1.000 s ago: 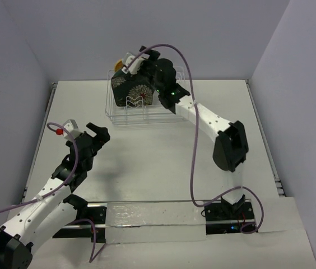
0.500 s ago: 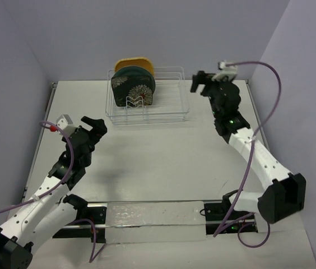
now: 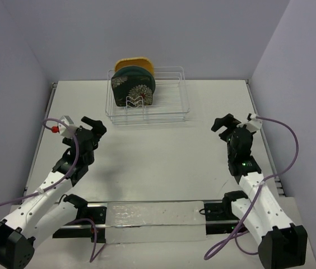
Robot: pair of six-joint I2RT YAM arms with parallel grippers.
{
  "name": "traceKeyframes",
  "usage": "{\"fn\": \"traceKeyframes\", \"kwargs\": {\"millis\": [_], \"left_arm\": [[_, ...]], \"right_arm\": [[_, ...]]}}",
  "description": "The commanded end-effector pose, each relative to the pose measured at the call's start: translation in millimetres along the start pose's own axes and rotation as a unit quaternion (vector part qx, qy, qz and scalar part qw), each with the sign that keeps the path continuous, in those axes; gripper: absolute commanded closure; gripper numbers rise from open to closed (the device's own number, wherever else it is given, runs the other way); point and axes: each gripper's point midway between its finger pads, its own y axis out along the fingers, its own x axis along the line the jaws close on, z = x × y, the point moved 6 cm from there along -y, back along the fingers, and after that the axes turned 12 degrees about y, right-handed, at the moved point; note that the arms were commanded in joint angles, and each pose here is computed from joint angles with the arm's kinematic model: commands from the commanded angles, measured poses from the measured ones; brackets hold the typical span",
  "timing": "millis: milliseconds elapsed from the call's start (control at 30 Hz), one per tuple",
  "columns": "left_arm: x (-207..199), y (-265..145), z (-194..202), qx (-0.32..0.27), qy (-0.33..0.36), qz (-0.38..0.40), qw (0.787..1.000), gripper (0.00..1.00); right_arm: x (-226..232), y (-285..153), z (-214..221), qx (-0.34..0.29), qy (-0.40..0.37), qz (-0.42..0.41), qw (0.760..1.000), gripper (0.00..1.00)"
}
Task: Load the plates into the dish rack
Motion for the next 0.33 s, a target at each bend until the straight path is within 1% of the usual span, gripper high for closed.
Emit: {"fn": "traceKeyframes", "kwargs": {"millis": [0, 300], "left_arm": [[-9.8, 4.8, -20.5, -0.03, -0.016, -0.013, 0.999, 0.01], [-9.7, -1.1, -25.1, -0.042, -0.024, 0.009, 0.999, 0.01]], "right_arm": [[11.8, -8.7, -22.2, -0.054, 0.058, -0.022, 0.997, 0.0], [0.7, -19.0, -30.0, -0.1, 0.088, -0.006, 0.991, 0.0]]}}
